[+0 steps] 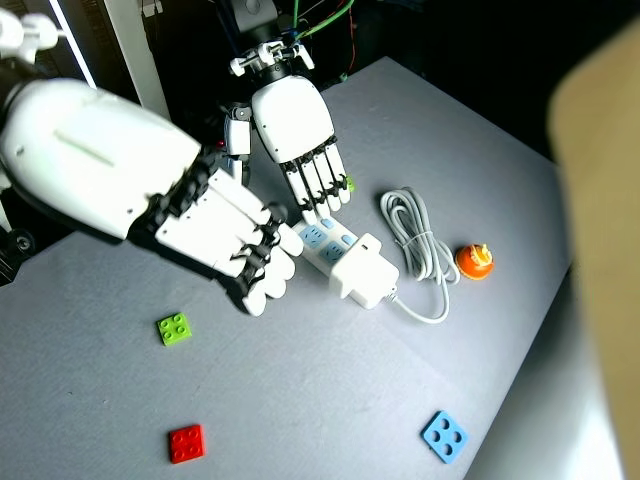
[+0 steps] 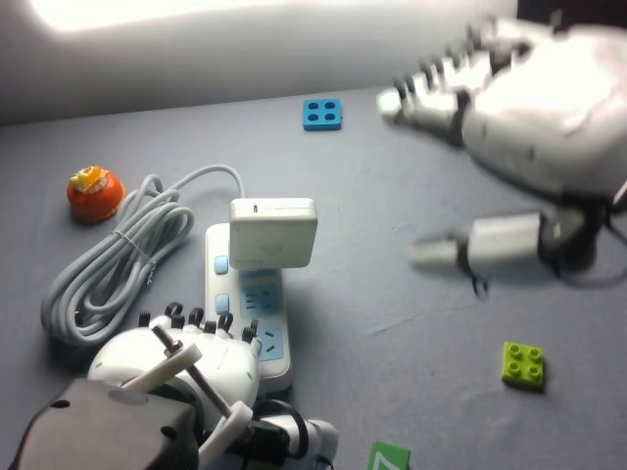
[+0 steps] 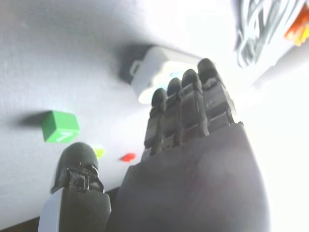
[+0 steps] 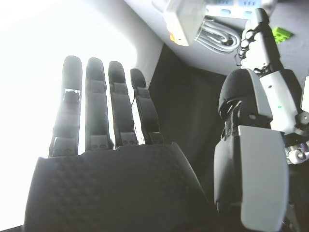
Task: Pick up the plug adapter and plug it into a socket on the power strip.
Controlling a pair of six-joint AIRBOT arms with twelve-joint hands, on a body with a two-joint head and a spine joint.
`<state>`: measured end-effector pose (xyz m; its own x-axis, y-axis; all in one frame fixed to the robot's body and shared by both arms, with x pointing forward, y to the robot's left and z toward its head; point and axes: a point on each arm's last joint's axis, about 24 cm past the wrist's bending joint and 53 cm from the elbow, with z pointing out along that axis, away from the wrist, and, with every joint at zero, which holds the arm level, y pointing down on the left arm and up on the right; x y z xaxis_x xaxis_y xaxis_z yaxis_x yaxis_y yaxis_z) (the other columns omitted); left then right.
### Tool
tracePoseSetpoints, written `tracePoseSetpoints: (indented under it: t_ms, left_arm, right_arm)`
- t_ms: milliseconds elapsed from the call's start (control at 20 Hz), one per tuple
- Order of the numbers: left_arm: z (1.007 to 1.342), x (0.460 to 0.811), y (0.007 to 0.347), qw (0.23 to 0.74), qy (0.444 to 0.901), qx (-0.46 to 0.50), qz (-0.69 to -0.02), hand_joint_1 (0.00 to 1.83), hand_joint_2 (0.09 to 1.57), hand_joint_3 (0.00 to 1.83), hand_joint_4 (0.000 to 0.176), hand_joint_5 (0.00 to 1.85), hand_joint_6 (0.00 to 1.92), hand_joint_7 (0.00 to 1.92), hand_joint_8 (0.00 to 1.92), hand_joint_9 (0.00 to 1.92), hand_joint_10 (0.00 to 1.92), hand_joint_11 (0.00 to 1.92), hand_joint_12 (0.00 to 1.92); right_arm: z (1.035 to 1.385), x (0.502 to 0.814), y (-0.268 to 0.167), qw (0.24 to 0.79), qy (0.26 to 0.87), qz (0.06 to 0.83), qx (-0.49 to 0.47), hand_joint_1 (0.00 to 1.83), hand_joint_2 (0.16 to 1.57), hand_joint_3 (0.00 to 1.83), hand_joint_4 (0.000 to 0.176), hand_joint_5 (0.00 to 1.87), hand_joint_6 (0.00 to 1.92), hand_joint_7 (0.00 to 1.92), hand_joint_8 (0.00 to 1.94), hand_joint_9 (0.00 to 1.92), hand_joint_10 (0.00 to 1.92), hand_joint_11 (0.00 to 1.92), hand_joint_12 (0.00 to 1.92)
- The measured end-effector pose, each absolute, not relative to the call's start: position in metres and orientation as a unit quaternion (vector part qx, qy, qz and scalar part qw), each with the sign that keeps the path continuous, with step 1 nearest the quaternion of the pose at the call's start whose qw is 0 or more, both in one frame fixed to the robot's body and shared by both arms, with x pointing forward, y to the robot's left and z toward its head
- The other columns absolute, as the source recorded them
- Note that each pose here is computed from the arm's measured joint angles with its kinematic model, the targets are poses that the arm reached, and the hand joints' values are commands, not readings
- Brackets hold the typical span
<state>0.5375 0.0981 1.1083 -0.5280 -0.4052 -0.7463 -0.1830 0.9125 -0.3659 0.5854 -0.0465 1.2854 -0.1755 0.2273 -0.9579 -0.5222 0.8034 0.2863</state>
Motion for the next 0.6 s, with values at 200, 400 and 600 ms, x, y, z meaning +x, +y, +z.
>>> tracePoseSetpoints:
  t_ms: [200,400,600]
  left_arm:
    - [1.121,0.546,0.101,0.467,0.858,-0.175,-0.121,0.00,1.22,0.00,0.000,0.14,0.00,0.13,0.00,0.11,0.00,0.00,0.35]
    - [1.137,0.555,0.101,0.481,0.850,-0.174,-0.126,0.06,1.25,0.00,0.000,0.29,0.01,0.33,0.01,0.31,0.01,0.04,0.68]
    - [1.149,0.568,0.113,0.493,0.842,-0.187,-0.117,0.22,1.27,0.00,0.000,0.61,0.01,0.72,0.02,0.75,0.05,0.35,0.91]
  right_arm:
    - [1.286,0.586,-0.045,0.649,0.675,0.326,-0.127,0.39,1.08,0.00,0.000,0.30,0.01,0.35,0.01,0.36,0.01,0.00,0.99]
    - [1.281,0.598,-0.056,0.638,0.671,0.358,-0.119,0.39,1.10,0.00,0.000,0.52,0.02,0.59,0.02,0.58,0.04,0.16,1.08]
    - [1.263,0.599,-0.055,0.596,0.701,0.376,-0.112,0.41,1.16,0.00,0.000,0.80,0.01,0.93,0.04,0.87,0.23,0.44,1.39]
